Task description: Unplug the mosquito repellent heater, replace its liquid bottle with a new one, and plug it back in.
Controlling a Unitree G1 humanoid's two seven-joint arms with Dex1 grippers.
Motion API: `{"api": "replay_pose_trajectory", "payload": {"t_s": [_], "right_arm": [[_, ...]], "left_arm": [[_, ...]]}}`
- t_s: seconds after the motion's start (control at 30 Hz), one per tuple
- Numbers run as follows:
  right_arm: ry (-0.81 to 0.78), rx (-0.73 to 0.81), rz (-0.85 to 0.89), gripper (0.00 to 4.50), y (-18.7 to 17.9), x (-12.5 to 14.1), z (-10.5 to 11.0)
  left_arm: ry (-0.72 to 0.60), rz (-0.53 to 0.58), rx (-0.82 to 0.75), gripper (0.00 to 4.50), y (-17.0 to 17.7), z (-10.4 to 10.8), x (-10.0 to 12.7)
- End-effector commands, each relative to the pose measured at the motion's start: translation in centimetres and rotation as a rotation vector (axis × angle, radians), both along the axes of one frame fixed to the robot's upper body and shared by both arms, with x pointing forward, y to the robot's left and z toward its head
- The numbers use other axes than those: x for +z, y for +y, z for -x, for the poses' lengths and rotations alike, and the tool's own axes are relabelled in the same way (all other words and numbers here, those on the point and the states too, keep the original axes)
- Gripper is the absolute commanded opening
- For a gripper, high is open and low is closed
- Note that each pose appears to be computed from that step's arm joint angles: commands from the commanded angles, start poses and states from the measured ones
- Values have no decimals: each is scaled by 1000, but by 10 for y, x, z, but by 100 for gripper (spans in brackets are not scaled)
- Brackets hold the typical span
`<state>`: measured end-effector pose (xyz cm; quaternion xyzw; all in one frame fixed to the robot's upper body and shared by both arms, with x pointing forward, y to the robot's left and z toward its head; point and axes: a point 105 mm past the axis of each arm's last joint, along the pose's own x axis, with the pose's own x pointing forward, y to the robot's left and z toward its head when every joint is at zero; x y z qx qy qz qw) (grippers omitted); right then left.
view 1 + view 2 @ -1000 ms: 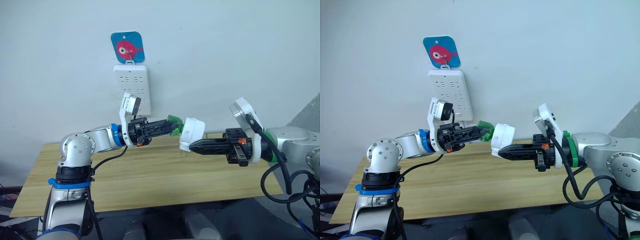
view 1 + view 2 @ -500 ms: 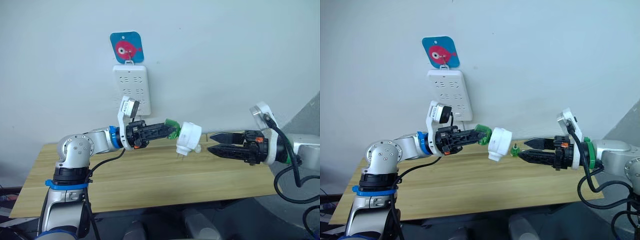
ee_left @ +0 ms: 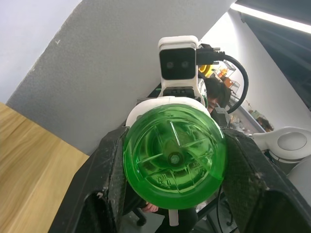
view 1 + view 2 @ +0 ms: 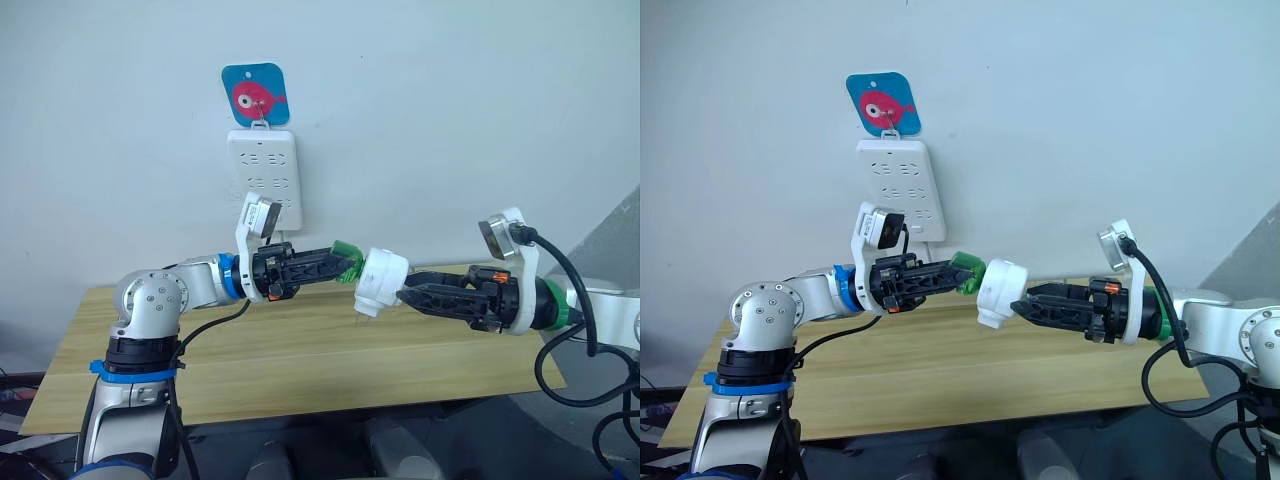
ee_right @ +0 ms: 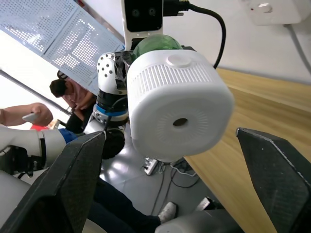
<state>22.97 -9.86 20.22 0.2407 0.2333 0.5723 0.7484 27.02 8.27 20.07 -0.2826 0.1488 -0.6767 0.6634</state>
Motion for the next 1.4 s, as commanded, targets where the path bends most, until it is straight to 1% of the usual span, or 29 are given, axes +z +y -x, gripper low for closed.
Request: {"api": "replay_pose_trajectory", "payload": {"t_s": [0.03, 0.37, 0.47, 0.57, 0.77, 0.93, 1.03, 1.1, 1.17, 1.2, 1.3, 1.4], "right_arm": [[-30, 10, -56, 450, 7, 14, 0], [-10, 22, -93, 450, 14, 12, -5], [-6, 30, -100, 399, 16, 12, -5], [-3, 40, -106, 298, 17, 12, -4], [1, 42, -111, 296, 17, 13, -5], [3, 40, -118, 296, 17, 14, -6], [0, 43, -117, 296, 17, 15, -6], [-2, 44, -117, 296, 16, 15, -6], [-8, 45, -113, 296, 16, 15, -6], [-11, 44, -112, 296, 15, 15, -7], [-26, 37, -99, 296, 13, 15, -8], [-69, 13, -70, 296, 9, 15, -14]], "left_arm": [[-47, 25, -34, 232, -3, 7, 11], [-37, 35, -44, 232, -3, 9, 14], [-34, 36, -45, 232, -4, 9, 14], [-32, 38, -46, 232, -4, 10, 14], [-31, 29, -53, 232, -3, 12, 11], [-34, -6, -40, 232, -3, 11, 7], [25, -2, -39, 232, -2, 6, 8], [34, -6, -44, 232, -2, 6, 8], [29, -20, -47, 303, -1, 7, 7], [26, -30, -45, 324, 0, 7, 7], [19, -57, -46, 416, 5, 8, 5], [18, -101, -76, 419, 13, 13, 6]]}}
